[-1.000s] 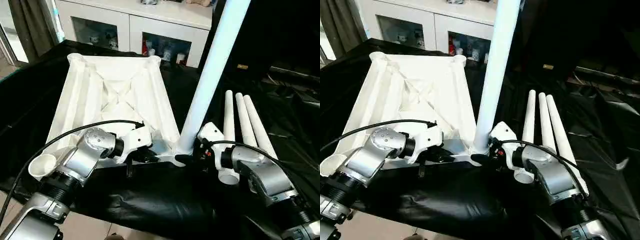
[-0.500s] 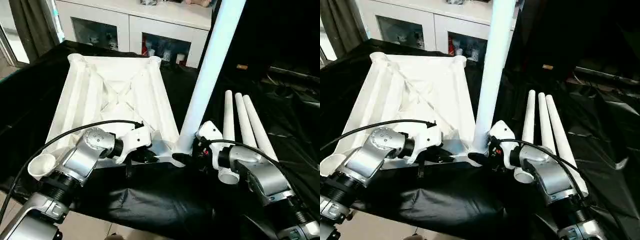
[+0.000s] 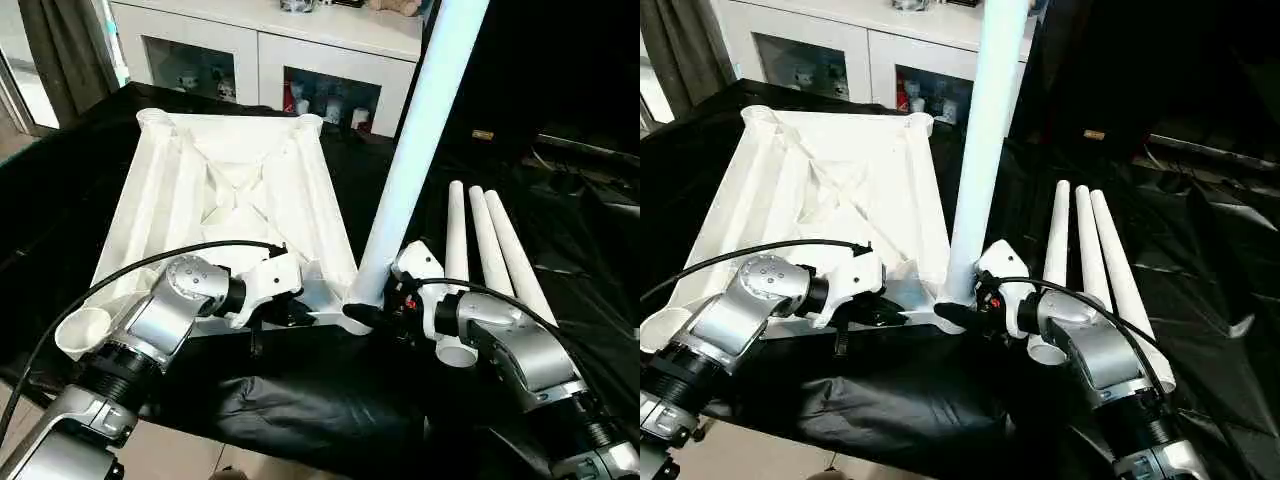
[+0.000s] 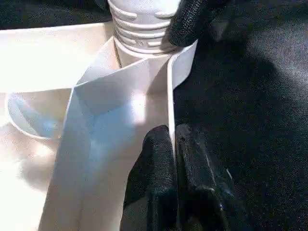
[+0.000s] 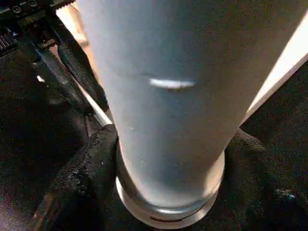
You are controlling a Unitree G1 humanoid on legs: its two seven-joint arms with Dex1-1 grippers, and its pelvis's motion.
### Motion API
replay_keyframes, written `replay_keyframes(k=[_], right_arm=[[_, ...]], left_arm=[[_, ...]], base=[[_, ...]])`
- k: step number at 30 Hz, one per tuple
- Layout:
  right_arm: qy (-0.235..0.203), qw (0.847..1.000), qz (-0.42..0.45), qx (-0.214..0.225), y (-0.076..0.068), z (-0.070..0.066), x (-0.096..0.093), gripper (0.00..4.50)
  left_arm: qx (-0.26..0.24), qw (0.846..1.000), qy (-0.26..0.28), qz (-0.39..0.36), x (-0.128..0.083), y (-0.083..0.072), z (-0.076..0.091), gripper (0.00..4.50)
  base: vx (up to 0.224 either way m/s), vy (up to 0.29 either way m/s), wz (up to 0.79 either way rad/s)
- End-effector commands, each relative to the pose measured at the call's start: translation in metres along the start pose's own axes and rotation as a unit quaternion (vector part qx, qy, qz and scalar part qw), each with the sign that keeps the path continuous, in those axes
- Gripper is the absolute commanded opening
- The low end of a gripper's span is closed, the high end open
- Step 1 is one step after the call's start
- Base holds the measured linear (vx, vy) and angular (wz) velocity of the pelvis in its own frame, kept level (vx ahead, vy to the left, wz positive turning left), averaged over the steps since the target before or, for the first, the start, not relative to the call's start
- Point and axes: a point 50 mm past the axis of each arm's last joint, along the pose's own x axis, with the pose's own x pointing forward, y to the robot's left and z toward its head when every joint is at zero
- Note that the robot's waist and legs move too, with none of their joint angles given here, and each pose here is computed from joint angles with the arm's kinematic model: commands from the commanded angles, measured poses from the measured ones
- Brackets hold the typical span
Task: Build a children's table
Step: Rotate leg to tighten
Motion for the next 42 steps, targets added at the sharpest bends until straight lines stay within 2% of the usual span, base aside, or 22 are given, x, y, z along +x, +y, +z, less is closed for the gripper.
replay_keyframes(k=[1,5,8,10,11,12,15,16,17,19,22,24,27,30,31,32,36,42], right_arm=[[-0.005,1.000,-0.016,0.014,-0.004,-0.003,-0.003,2.74],[-0.008,0.998,-0.047,0.031,-0.006,-0.009,0.000,2.74],[-0.011,0.991,-0.118,0.068,-0.013,-0.017,0.007,2.73],[-0.012,0.976,-0.188,0.109,-0.019,-0.023,0.016,2.73],[-0.017,0.959,-0.241,0.145,-0.025,-0.025,0.024,2.73],[-0.017,0.955,-0.254,0.154,-0.026,-0.025,0.026,2.73],[-0.024,0.926,-0.316,0.205,-0.028,-0.019,0.049,2.72],[-0.025,0.922,-0.323,0.211,-0.027,-0.017,0.052,2.72],[-0.026,0.914,-0.338,0.223,-0.027,-0.012,0.061,2.72],[-0.030,0.908,-0.352,0.225,-0.024,-0.001,0.075,2.72],[-0.032,0.908,-0.352,0.223,-0.023,0.002,0.079,2.72],[-0.041,0.911,-0.346,0.221,-0.022,0.007,0.082,3.28],[-0.052,0.913,-0.341,0.219,-0.023,0.011,0.084,3.51],[-0.053,0.921,-0.340,0.184,-0.027,0.014,0.080,3.78],[-0.055,0.926,-0.341,0.152,-0.030,0.015,0.076,3.78],[-0.055,0.927,-0.341,0.148,-0.031,0.016,0.075,3.78],[-0.065,0.945,-0.308,0.090,-0.036,0.013,0.057,3.78],[-0.065,0.972,-0.220,0.048,-0.035,0.008,0.025,3.78]], left_arm=[[0.001,0.999,0.010,-0.038,0.010,-0.010,-0.002,0.00],[-0.008,0.999,0.016,-0.029,0.010,-0.009,-0.005,0.00],[-0.032,0.999,0.024,0.017,0.015,-0.001,-0.007,0.00],[-0.054,0.995,0.032,0.077,0.022,0.010,-0.008,0.00],[-0.068,0.991,0.035,0.106,0.030,0.015,-0.005,0.00],[-0.072,0.990,0.036,0.114,0.032,0.017,-0.004,0.00],[-0.109,0.980,0.039,0.161,0.054,0.022,0.008,0.00],[-0.114,0.979,0.040,0.166,0.057,0.022,0.010,0.00],[-0.122,0.976,0.043,0.175,0.065,0.022,0.016,0.00],[-0.123,0.974,0.049,0.183,0.079,0.020,0.025,0.00],[-0.122,0.974,0.049,0.186,0.083,0.019,0.028,0.00],[-0.121,0.973,0.049,0.189,0.084,0.019,0.028,0.00],[-0.114,0.974,0.049,0.189,0.083,0.021,0.027,0.00],[-0.102,0.977,0.048,0.184,0.078,0.022,0.022,0.00],[-0.090,0.980,0.042,0.172,0.075,0.022,0.021,0.00],[-0.088,0.981,0.041,0.170,0.075,0.022,0.021,0.00],[-0.072,0.987,0.039,0.136,0.064,0.018,0.011,0.00],[-0.043,0.995,0.029,0.086,0.047,0.013,0.001,0.00]], base=[[0.000,0.000,0.00],[0.000,0.000,0.00],[0.000,0.000,0.00],[0.000,0.000,0.00],[0.000,0.000,0.00],[0.000,0.000,0.00],[0.000,0.000,0.00],[0.000,0.000,0.00],[0.000,0.000,0.00],[0.000,0.000,0.00],[0.000,0.000,0.00],[0.000,0.000,0.00],[0.000,0.000,0.00],[0.000,0.000,0.00],[0.000,0.000,0.00],[0.000,0.000,0.00],[0.000,0.000,0.00],[0.000,0.000,0.00]])
